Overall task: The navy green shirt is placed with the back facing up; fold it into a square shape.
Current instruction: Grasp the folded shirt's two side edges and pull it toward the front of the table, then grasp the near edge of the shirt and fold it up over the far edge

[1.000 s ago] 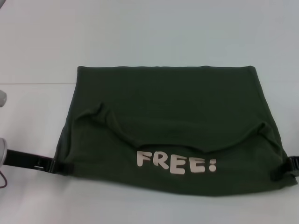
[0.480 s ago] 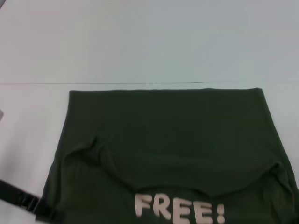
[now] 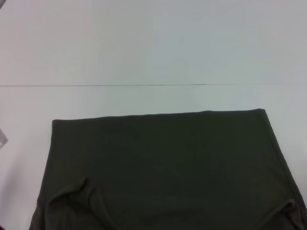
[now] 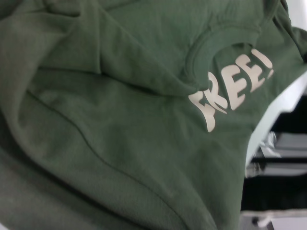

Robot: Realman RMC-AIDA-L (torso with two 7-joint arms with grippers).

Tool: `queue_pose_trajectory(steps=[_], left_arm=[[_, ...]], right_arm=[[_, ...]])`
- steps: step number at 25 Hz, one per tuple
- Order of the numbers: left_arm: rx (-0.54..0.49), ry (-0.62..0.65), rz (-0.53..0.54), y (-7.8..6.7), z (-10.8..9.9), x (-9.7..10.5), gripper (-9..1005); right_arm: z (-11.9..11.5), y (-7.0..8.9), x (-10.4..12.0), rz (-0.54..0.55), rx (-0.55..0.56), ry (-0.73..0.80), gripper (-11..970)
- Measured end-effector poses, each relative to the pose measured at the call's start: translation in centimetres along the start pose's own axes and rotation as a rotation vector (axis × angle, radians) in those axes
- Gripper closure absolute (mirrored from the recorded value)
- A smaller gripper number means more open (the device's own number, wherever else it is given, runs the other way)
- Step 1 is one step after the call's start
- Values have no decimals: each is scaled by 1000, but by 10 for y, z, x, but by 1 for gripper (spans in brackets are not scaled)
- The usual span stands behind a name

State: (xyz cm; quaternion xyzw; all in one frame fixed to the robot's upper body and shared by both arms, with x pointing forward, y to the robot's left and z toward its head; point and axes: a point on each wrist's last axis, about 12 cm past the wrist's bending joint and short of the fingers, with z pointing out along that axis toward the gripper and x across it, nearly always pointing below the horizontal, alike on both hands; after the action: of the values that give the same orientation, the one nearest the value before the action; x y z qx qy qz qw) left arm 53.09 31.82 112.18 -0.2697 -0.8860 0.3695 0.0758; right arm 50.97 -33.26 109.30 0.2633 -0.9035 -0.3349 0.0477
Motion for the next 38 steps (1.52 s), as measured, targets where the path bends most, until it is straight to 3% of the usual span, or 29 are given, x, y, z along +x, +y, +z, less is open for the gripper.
queue_pose_trajectory(steps=[7,12,19,25,26,31,38], left_arm=[[26,117,14,-6,5,3,934],[35,116,31,-6,2,3,934],[70,-29,87,-7,-15,-3,933],[98,-187,110,-7,-32,-5,933],[100,-216,108,-6,-34,-5,933],[94,-367,86,-1,-47,-3,933],[44,-533,20,12,-52,-6,934]], right_arm=[[9,7,0,-37,-23,77,893],[9,7,0,-39,-28,72,892],[0,11,-3,-87,-96,-48,891],[-28,5,-4,-88,-118,-269,890],[-36,0,-3,-59,-108,-350,889],[-44,-11,-4,16,-76,-473,888],[-41,-32,-10,149,-12,-665,887]])
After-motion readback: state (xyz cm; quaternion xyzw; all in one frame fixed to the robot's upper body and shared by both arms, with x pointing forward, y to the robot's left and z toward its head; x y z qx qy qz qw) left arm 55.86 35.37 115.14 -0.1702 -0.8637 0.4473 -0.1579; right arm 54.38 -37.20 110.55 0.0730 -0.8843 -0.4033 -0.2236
